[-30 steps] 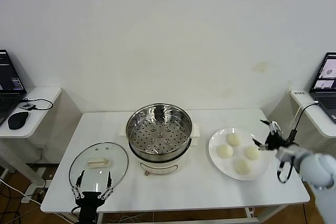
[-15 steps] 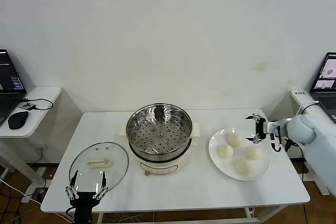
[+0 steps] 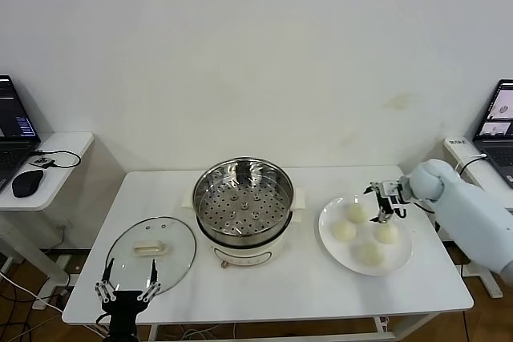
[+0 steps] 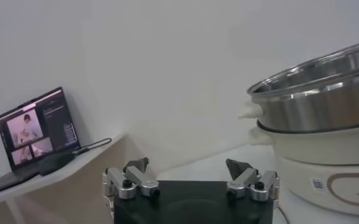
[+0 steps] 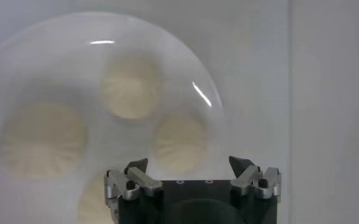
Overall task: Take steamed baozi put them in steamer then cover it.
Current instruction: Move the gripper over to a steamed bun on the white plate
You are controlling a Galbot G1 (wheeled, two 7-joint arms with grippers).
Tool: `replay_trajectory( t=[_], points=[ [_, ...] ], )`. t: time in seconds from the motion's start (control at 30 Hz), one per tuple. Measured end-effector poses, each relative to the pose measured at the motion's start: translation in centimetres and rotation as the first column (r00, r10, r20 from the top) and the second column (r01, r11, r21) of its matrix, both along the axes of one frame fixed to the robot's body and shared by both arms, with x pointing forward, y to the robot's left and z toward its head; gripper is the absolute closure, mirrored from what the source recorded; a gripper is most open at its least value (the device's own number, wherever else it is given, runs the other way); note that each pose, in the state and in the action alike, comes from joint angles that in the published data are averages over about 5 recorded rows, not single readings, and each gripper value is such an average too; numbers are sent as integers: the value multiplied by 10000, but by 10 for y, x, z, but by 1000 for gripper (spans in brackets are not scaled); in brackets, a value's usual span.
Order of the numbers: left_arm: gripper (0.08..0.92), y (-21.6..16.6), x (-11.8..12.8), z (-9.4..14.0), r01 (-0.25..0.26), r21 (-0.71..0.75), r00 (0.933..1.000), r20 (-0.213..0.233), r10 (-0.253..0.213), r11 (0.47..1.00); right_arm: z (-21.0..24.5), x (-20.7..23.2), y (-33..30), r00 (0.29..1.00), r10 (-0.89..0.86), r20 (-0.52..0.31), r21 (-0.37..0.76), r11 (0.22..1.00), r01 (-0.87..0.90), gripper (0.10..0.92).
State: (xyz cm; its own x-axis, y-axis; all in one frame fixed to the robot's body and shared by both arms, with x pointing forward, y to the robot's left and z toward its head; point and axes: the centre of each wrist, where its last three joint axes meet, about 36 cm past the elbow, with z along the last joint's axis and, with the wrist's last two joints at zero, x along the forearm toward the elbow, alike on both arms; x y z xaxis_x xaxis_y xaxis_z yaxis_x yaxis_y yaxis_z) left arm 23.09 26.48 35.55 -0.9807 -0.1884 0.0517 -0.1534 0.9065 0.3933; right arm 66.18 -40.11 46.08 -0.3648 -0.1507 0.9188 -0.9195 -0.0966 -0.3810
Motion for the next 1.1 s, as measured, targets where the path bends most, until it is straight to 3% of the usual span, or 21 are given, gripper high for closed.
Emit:
replay_trajectory(
  t=[0.37,0.73,1.1],
  points=[
    [177,7,3,-4,-126,149,9999,17,126,9998,-15,21,22,9995,78,-293,-450,9989,-91,214],
    [177,9,5,-6,-190,155,9998,57,189,9997,-22,25,31,9980,167,-604,-683,9975,-209,346],
    [177,9,5,-6,-252,150,9996,98,250,9996,-7,26,30,9980,264,-570,-734,9968,-306,387]
  ],
)
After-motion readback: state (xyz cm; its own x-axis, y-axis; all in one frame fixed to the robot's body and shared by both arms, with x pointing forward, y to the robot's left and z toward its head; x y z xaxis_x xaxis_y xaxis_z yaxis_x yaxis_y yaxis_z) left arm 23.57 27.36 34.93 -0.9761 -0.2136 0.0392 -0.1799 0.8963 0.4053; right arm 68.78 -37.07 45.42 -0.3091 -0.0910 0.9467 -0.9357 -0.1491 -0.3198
